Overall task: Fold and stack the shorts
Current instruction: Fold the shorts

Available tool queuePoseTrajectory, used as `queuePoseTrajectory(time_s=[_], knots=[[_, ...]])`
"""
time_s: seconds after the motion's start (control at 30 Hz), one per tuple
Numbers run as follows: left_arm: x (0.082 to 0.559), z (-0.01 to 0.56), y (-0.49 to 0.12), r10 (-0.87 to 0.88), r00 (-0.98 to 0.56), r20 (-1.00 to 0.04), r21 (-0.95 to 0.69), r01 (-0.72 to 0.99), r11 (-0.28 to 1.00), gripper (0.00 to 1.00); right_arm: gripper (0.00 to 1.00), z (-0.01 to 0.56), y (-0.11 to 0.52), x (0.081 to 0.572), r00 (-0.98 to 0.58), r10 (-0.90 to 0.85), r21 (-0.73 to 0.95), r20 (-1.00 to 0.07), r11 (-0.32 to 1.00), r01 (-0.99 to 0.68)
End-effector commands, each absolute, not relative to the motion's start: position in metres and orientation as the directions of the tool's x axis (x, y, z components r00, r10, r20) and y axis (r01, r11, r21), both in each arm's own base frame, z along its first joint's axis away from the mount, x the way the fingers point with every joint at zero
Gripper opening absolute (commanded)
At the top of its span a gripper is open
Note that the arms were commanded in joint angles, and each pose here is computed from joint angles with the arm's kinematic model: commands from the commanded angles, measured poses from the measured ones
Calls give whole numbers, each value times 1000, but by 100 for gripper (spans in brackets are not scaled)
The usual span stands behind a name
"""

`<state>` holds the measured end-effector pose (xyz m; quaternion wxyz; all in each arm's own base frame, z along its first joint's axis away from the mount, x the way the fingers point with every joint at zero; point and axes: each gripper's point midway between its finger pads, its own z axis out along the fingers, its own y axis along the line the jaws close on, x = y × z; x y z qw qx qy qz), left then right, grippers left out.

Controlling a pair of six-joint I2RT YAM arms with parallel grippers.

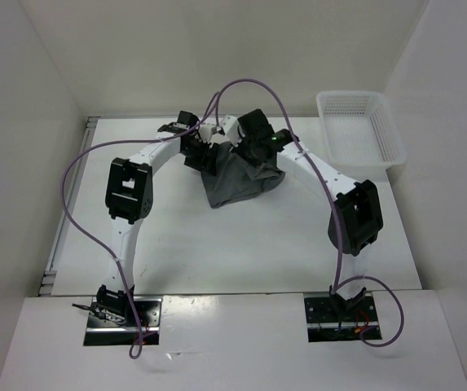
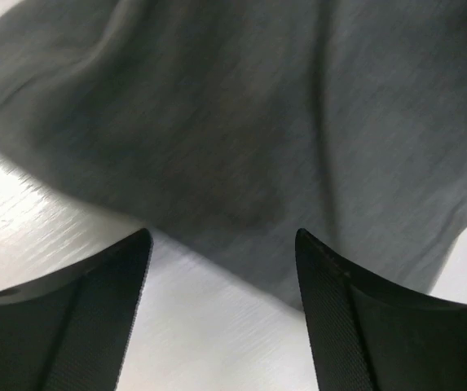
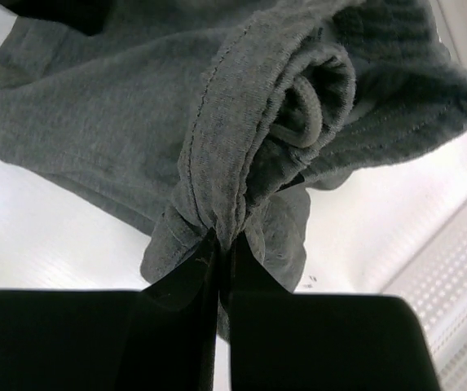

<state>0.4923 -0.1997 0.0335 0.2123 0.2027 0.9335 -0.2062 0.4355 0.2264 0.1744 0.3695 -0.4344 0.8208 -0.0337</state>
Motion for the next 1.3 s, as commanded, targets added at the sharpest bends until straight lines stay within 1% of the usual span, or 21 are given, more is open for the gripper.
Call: queuePoseTrajectory(time_s=[0.0,0.1,0.13,0.2,0.23,0.27,0.3,0.43,0.53,0.57,0.6,0.63,0.67,0.7,0.77,0.83,0.87,0.93,1.03,1.17,1.27], knots=[[472,4,-211,310,-865,-395,-391,464,795,70,0,213,274,444,-216,-722,-427,-657,592,-683],[474,5,-213,310,-864,-396,-398,466,790,57,0,197,287,440,-222,-730,-406,-647,576,-709],[469,-1,-213,312,-873,-376,-412,459,787,48,0,190,300,432,-216,-733,-390,-645,559,-731],[471,-1,-215,311,-872,-378,-420,461,782,35,0,191,307,433,-220,-717,-378,-662,572,-728],[471,-1,-215,311,-872,-377,-420,461,782,23,0,191,315,428,-207,-717,-369,-666,558,-743],[471,-1,-215,311,-872,-377,-420,461,782,14,0,191,325,424,-202,-710,-356,-675,553,-754],[471,-1,-215,311,-872,-377,-420,461,782,11,0,188,327,426,-213,-704,-347,-677,561,-752],[473,-2,-209,304,-875,-377,-410,451,793,11,0,177,358,418,-232,-671,-282,-705,564,-776],[484,7,-191,286,-872,-398,-352,433,830,25,8,163,370,421,-262,-655,-251,-709,581,-774],[486,5,-187,287,-872,-397,-330,427,842,32,19,164,376,420,-263,-647,-243,-715,583,-775],[491,10,-179,287,-867,-407,-282,418,863,42,22,170,380,422,-250,-635,-241,-731,582,-776],[493,14,-170,278,-868,-411,-261,404,877,47,25,172,383,425,-246,-631,-242,-735,584,-775],[493,10,-161,269,-876,-400,-247,386,889,52,33,176,395,416,-226,-620,-213,-751,552,-806],[495,18,-159,267,-870,-415,-233,386,893,59,38,184,400,412,-209,-616,-195,-760,523,-830],[501,26,-137,236,-873,-427,-205,348,915,67,49,209,416,394,-162,-574,-133,-803,437,-889],[506,37,-118,207,-874,-440,-191,317,929,78,54,226,423,381,-137,-542,-99,-829,384,-918],[509,42,-110,196,-873,-447,-178,302,937,80,56,240,426,368,-99,-523,-87,-846,320,-944],[516,57,-88,163,-867,-471,-153,263,953,89,58,257,429,359,-76,-493,-79,-867,286,-955],[530,89,-58,124,-838,-531,-105,210,972,94,58,281,427,351,-37,-461,-95,-887,261,-961],[537,131,-49,113,-793,-598,-72,194,978,96,55,273,403,364,-35,-499,-163,-866,348,-923],[524,175,-80,140,-742,-656,-109,276,955,95,49,248,364,395,-86,-540,-204,-837,455,-867]])
